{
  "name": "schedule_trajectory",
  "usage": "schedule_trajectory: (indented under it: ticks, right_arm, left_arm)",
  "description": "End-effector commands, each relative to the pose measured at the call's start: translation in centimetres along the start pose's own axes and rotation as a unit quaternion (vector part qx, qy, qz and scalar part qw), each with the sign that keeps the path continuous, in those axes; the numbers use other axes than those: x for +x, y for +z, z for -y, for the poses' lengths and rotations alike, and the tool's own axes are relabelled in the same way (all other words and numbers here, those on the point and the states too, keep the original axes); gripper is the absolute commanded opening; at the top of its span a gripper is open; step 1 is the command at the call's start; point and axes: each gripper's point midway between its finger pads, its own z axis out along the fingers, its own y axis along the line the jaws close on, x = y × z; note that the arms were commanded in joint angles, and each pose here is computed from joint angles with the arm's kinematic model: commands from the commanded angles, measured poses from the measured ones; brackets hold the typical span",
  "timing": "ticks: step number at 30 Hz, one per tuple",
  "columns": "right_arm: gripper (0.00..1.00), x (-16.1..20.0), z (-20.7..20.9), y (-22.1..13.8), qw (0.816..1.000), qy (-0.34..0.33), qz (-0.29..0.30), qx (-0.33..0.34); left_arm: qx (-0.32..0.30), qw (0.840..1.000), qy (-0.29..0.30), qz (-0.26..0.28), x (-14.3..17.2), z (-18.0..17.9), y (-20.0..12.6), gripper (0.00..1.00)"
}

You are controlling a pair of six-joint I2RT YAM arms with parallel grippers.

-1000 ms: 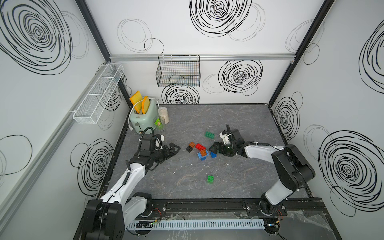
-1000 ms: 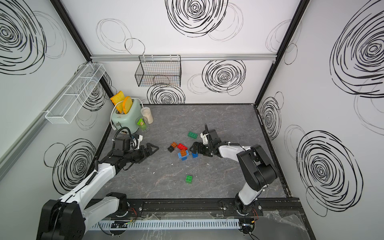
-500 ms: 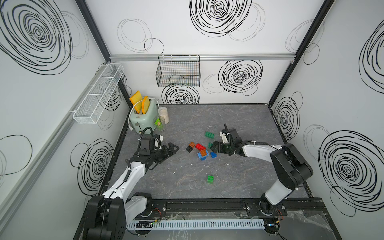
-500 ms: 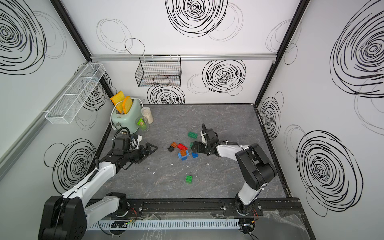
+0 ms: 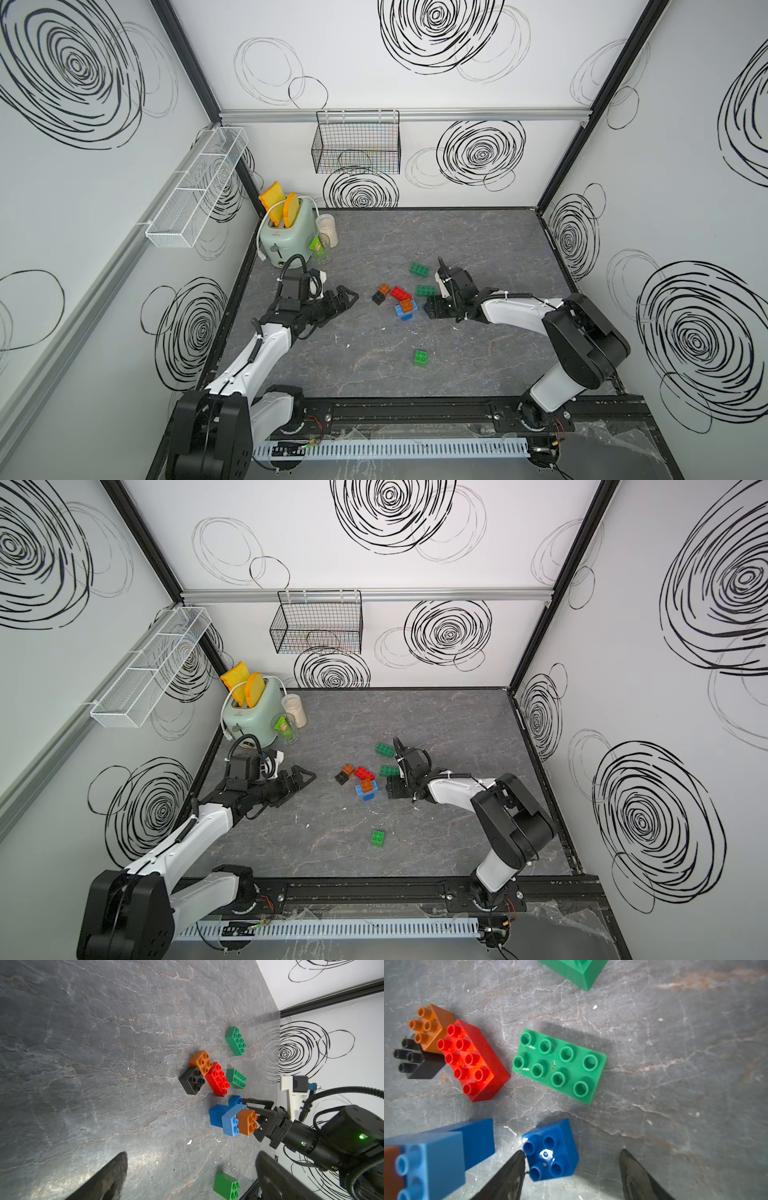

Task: Assemble the letter f with lego
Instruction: Pick up the lego brick from the center of the board.

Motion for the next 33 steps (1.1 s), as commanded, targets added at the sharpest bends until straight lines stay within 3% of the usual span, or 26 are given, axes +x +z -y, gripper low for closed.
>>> schedule_trajectory:
  ticks: [1,12,25,33]
  right_arm:
    - [0.72,0.8,-0.3,0.8,1.000,-0.019,-0.017,0.010]
    - [0.70,1.3,-0.2,1.6,0.997,-0.053,-0.022,0.043]
    - [0.52,1.6,-0.8,1.8,0.995,-0.079,-0.020,0.054]
    - [0.38,1.4,-1.0,1.3,0.995,-0.085,-0.019,0.056]
  left_arm:
    - [0.007,1.000,0.002,0.008,-0.4,0.2,0.1,0.98]
    - [0.003,1.000,0.001,0.006,-0.3,0.0,0.2,0.98]
    - [-0.005,1.000,0.009,-0.003,0.2,0.1,0.6,0.98]
    - [0.016,0.997,0.054,-0.062,3.5,2.6,2.2,0.98]
